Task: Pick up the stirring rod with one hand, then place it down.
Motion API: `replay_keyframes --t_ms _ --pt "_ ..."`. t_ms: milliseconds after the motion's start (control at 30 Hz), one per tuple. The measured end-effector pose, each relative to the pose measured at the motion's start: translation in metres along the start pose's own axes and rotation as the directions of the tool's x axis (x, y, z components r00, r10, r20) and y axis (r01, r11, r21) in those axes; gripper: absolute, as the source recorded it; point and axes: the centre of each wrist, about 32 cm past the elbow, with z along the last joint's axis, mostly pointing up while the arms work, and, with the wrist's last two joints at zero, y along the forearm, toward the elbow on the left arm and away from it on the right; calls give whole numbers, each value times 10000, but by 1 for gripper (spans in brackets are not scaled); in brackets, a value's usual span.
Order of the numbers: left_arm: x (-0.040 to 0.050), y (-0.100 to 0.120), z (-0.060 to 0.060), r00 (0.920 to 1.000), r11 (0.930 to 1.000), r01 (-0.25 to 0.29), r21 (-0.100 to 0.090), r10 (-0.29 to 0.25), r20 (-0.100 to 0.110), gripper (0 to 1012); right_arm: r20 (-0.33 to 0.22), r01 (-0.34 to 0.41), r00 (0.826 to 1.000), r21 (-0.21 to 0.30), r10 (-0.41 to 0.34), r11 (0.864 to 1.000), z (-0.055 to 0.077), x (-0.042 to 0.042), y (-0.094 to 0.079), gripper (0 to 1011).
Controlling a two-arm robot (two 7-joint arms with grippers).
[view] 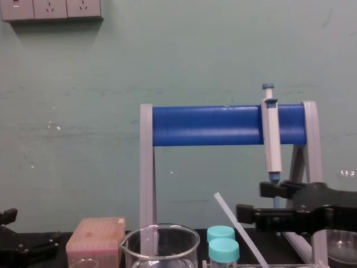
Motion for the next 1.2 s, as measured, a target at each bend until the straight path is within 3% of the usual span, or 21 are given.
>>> replay_keyframes --t_ms 567,1200 --pt "0 0 0 10000 10000 0 0 0 0 1000 -150 -763 9970 -138 761 9970 -65 121 383 1003" --pt "0 0 0 10000 10000 0 0 0 0 1000 -141 -943 9955 -316 939 9950 -109 153 536 1003"
